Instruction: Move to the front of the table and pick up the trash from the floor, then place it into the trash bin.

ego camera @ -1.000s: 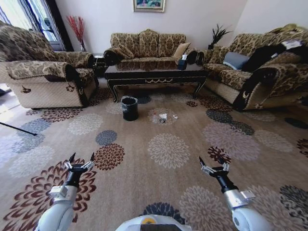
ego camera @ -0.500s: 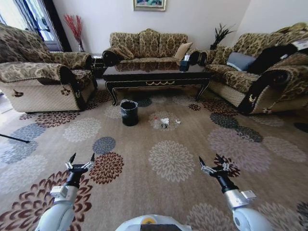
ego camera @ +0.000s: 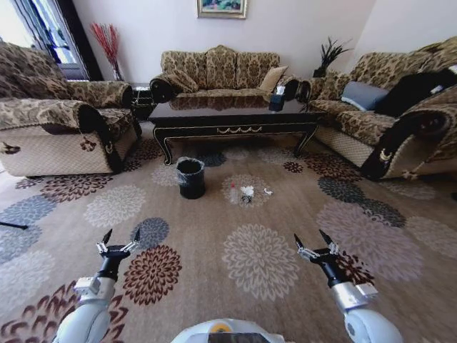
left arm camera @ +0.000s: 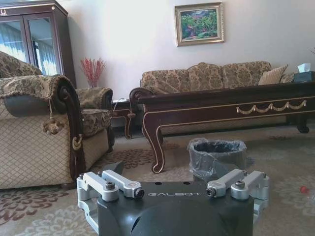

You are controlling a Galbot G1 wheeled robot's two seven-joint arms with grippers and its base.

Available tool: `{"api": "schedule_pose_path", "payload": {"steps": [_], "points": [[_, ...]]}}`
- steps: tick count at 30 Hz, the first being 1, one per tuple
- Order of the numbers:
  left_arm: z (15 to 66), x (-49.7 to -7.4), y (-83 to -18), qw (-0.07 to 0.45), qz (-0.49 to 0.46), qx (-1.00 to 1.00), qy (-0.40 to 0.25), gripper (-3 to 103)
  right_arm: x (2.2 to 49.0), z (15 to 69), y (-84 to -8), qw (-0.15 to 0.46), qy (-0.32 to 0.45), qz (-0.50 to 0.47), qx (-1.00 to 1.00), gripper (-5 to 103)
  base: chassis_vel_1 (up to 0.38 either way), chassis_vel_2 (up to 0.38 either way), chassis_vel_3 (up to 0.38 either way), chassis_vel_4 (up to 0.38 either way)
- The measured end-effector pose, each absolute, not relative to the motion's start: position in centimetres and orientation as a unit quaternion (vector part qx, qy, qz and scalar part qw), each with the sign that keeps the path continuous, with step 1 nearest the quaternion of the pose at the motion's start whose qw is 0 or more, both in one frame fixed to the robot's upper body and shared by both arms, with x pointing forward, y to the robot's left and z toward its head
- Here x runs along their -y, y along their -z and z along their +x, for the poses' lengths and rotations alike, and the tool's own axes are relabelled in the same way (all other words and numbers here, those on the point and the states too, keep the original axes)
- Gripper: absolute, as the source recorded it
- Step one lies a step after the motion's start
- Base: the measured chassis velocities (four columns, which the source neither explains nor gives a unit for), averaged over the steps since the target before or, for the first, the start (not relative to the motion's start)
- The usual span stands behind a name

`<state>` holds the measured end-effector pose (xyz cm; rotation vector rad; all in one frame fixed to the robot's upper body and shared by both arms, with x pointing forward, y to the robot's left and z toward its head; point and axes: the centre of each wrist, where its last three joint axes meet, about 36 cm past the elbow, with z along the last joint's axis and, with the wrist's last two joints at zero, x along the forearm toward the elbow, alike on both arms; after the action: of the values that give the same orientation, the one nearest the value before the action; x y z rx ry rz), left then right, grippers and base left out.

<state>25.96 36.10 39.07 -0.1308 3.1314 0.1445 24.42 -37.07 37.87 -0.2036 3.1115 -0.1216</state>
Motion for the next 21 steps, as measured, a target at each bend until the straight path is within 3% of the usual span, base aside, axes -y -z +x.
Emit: {"api": "schedule_pose_path", "payload": {"steps": [21], "points": [[25.53, -36.32, -38.78, -0.001, -0.048, -0.998, -0.045, 100, 36.74, 24.36, -37.79, 0.009, 0.04, -0.069, -0.997, 100, -0.192, 0.204, 0.197, -0.2]]}}
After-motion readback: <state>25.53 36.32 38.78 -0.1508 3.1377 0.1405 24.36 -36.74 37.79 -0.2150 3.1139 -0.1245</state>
